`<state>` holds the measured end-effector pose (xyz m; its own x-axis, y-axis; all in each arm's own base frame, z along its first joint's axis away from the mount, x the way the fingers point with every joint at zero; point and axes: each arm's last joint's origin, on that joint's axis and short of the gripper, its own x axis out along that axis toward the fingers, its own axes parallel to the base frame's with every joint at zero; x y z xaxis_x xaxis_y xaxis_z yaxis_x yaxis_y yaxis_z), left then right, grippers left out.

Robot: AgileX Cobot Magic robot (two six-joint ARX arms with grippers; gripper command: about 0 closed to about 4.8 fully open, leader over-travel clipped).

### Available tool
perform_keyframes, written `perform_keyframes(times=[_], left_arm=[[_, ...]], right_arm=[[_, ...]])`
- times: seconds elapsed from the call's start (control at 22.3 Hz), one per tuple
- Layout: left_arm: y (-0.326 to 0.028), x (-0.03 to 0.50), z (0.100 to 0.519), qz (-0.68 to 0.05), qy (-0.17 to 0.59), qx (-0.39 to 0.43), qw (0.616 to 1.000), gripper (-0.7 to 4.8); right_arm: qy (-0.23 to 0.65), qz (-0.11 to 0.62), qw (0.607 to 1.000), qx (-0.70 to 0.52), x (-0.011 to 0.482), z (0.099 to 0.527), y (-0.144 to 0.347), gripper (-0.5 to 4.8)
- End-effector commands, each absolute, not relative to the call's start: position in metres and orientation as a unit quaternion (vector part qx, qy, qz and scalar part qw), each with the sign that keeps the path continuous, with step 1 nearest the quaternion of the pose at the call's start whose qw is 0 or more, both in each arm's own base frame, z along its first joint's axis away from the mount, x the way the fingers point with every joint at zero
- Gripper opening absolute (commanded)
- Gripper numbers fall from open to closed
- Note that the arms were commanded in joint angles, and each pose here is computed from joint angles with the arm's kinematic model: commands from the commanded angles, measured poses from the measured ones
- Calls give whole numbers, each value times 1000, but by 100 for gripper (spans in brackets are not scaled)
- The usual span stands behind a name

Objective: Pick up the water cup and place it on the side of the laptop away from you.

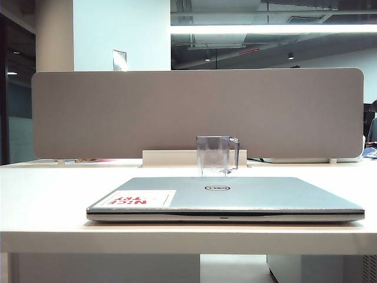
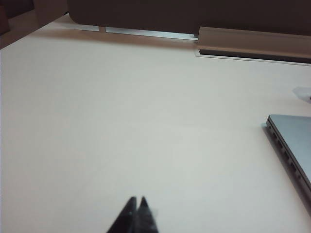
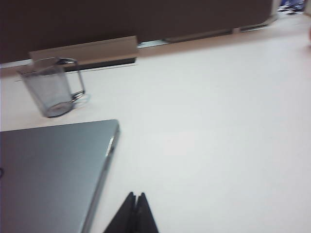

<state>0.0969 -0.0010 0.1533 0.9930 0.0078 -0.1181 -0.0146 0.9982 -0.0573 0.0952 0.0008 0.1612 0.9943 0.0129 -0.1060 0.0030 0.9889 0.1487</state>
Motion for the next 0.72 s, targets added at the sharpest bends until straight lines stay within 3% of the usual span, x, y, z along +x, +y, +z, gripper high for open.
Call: perform_keyframes(times=[0.04, 0.72], left_arm=[[-1, 97, 155, 3, 55, -29, 998, -5], [-1, 97, 155, 3, 56, -29, 998, -5]], right_arm=[[40, -12, 998, 46, 95, 164, 0, -9], [29, -10, 1000, 7, 97, 158, 0, -8]])
